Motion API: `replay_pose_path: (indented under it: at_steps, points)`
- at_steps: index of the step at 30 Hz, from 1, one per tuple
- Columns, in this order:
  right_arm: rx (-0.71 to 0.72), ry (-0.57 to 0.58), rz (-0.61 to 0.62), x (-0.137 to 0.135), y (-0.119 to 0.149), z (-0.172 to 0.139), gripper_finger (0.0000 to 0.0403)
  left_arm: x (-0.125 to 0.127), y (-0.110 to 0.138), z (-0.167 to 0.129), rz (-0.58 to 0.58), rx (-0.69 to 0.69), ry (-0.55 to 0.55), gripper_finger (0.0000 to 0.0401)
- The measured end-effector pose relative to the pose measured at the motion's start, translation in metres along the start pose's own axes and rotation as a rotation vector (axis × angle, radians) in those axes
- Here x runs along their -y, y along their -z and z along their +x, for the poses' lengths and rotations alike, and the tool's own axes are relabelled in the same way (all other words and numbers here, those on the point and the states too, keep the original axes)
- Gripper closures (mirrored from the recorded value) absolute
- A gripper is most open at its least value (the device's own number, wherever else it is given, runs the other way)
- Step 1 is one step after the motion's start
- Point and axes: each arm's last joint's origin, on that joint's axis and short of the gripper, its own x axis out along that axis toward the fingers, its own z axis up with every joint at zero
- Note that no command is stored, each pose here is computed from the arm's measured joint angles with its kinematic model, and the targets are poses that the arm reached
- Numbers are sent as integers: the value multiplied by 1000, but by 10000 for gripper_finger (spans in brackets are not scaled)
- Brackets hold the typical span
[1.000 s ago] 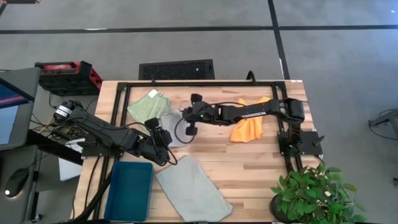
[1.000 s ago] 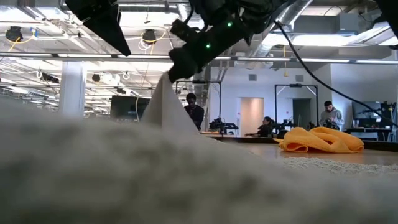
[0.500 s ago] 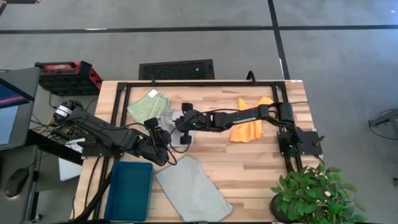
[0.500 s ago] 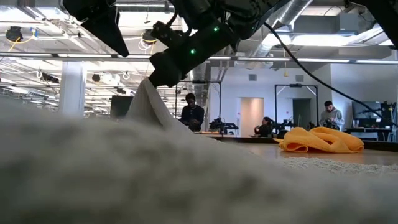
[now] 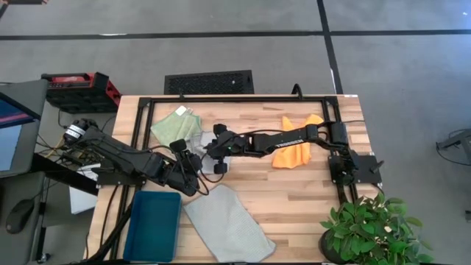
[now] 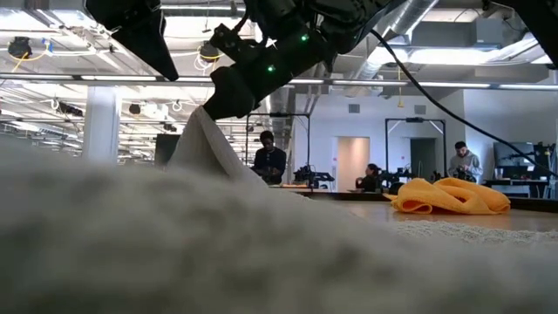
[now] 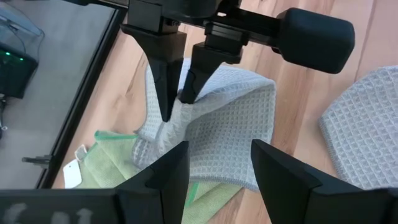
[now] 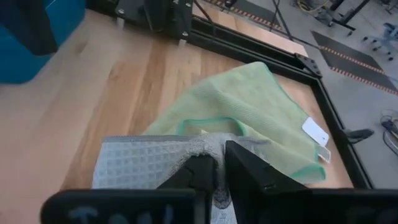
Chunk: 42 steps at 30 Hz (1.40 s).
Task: Fold microfiber towels
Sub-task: Fold the top gray microfiber towel, then put the folded gray microfiber towel into the blue bin
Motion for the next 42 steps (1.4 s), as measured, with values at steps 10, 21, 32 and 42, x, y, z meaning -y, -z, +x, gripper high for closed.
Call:
replay_pose_path:
  at_steps: [10,21,32,42]
  points:
    - [1,-12,37,-6,-2,-1,247,-1,2,0,-12,-17,-9,236]
    - [-25,-15,92,-4,-1,-4,154,-2,4,0,-37,-48,3,236]
    - [-194,-150,-17,-18,-31,-79,154,26,21,19,201,-78,78,236]
    - [-260,-265,-68,-59,-44,-115,154,68,32,72,409,-69,103,236]
